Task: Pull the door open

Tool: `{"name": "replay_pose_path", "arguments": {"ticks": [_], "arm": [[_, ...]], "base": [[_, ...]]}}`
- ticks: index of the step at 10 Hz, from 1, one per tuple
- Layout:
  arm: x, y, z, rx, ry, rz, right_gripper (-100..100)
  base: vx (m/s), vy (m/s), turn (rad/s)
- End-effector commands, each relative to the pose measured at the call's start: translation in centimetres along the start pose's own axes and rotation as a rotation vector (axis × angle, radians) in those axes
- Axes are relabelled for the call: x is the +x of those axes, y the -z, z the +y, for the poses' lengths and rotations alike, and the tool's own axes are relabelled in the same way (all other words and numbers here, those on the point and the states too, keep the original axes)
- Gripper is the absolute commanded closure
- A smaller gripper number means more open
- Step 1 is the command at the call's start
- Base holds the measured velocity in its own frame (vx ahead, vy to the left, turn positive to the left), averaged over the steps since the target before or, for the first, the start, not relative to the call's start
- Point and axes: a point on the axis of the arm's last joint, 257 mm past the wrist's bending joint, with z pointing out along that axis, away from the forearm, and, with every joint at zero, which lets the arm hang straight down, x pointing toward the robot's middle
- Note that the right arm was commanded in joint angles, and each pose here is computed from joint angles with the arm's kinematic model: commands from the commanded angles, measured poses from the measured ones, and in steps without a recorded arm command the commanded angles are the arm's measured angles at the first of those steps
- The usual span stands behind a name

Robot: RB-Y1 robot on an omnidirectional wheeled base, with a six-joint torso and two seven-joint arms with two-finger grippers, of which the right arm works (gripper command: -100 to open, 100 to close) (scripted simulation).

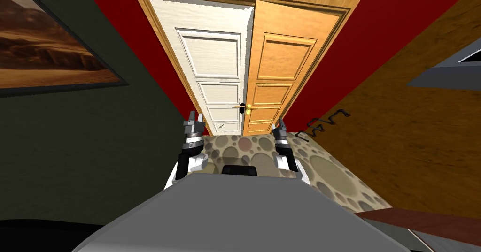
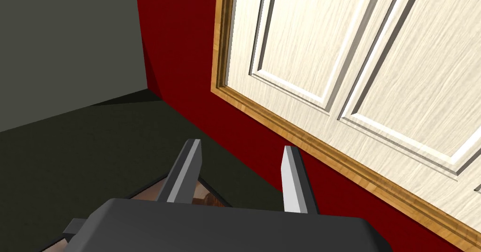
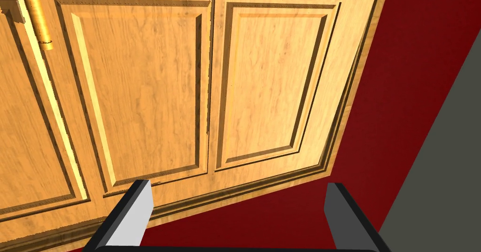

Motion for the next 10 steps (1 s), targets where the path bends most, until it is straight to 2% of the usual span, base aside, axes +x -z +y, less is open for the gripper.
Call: {"name": "replay_pose_path", "arguments": {"ticks": [1,7,8,10], "arm": [[-0.3,-0.06,-1.5,0.030,0.002,0.001,-100],[-1.6,-0.15,-5.8,0.116,0.010,-0.001,-100],[-2.1,-0.12,-7.2,0.145,0.013,-0.003,-100],[-2.6,-0.08,-8.5,0.173,0.014,-0.007,-100]], "base": [[0.148,0.010,0.097],[0.113,0.024,0.067],[0.144,0.026,0.122],[0.139,0.032,0.078]]}}
